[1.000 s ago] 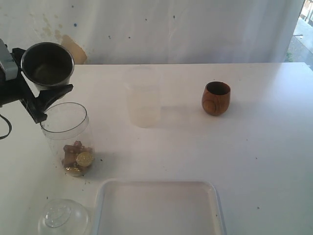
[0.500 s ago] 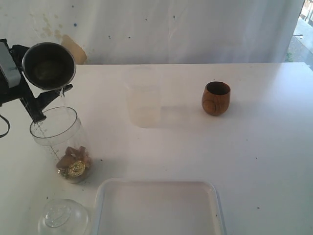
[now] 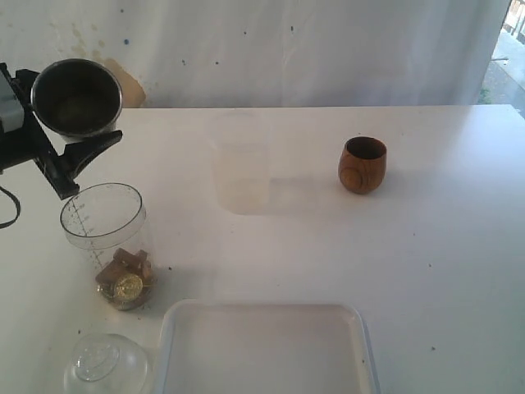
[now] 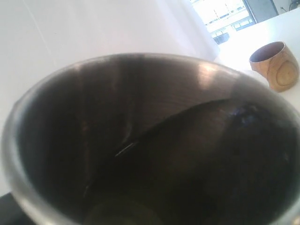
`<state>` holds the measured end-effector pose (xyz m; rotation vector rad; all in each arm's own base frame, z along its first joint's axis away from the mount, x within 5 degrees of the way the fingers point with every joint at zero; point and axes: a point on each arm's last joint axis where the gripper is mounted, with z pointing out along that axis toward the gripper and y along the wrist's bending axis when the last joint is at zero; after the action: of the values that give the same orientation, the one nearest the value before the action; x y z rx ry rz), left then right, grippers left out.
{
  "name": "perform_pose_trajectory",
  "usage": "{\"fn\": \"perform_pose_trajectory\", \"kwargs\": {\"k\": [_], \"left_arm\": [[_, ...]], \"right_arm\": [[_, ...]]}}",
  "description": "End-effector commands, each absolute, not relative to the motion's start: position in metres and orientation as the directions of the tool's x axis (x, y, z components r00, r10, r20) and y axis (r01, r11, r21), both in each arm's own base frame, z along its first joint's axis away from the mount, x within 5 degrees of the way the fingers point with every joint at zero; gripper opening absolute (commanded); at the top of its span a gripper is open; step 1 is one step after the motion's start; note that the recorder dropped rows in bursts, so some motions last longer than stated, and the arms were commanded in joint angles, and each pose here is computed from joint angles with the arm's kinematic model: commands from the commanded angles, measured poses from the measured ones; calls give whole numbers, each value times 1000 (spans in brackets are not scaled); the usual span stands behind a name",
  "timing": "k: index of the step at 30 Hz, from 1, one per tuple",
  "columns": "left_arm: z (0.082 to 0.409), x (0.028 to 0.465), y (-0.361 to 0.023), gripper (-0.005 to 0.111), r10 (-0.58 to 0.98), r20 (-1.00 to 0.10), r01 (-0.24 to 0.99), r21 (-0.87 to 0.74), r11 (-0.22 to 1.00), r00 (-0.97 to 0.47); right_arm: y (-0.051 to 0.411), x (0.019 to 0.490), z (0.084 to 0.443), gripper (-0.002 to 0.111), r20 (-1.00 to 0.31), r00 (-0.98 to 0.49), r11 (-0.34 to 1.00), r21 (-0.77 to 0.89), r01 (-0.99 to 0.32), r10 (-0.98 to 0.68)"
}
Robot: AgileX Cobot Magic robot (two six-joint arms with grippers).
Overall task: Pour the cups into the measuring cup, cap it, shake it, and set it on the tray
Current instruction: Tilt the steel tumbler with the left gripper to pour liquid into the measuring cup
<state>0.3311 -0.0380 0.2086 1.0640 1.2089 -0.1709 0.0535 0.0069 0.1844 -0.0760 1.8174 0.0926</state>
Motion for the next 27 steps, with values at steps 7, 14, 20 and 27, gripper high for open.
{"fn": "perform_pose_trajectory", "kwargs": {"k": [7, 14, 20, 27], "left_arm": [[236, 327, -38, 0, 418, -725, 503, 685, 528, 548], [247, 324, -38, 0, 450, -666, 439, 738, 513, 595], [246, 323, -39, 0, 451, -660, 448, 745, 494, 601], [246, 323, -39, 0, 471, -633, 431, 770, 471, 615]], "right_arm": [[7, 53, 183, 0, -969, -245, 995, 22, -96, -2], [7, 53, 183, 0, -969, -245, 995, 22, -96, -2], [7, 53, 183, 0, -969, -245, 995, 22, -96, -2], [7, 53, 183, 0, -969, -245, 995, 22, -96, -2]]}}
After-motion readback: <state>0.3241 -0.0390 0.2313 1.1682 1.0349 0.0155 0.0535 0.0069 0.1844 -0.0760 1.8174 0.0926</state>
